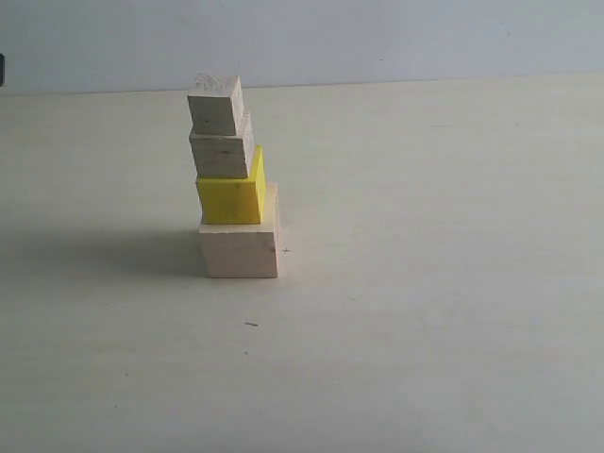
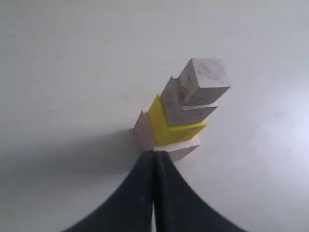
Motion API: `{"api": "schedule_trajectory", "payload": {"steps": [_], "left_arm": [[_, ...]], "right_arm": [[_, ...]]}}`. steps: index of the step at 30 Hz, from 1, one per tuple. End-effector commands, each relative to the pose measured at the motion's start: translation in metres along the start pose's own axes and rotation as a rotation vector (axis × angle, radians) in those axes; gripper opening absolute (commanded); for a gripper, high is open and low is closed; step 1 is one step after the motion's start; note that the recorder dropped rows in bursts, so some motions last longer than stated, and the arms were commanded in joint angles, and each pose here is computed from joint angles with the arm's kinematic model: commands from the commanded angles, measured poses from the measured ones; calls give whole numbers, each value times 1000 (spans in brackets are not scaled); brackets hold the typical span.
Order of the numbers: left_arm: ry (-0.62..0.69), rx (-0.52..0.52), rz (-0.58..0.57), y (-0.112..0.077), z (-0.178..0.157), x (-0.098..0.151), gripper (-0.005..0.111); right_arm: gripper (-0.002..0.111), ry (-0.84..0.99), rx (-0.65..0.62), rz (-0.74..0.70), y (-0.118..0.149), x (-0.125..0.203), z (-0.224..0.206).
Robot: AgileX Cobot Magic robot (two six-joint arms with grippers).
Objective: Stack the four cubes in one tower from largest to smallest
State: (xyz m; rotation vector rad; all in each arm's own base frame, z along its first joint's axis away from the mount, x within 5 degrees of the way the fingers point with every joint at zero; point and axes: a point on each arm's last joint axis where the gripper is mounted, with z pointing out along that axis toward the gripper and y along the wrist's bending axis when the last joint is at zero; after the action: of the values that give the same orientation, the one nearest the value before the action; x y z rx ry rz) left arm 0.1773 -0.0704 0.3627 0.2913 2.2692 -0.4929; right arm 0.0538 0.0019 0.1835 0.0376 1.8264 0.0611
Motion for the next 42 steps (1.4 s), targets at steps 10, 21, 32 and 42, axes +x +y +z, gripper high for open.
{"api": "schedule_trajectory", "payload": {"steps": [10, 21, 32, 42], "left_arm": [[-310, 14, 126, -12, -78, 61, 0], [-587, -11, 178, -12, -111, 89, 0], [-709, -29, 196, -12, -123, 91, 0], [-855, -91, 226, 1, -99, 93, 0]], "right_arm": [[0, -9, 8, -9, -1, 1, 0], [0, -9, 8, -9, -1, 1, 0], [0, -9, 8, -9, -1, 1, 0], [0, -9, 8, -9, -1, 1, 0]]}}
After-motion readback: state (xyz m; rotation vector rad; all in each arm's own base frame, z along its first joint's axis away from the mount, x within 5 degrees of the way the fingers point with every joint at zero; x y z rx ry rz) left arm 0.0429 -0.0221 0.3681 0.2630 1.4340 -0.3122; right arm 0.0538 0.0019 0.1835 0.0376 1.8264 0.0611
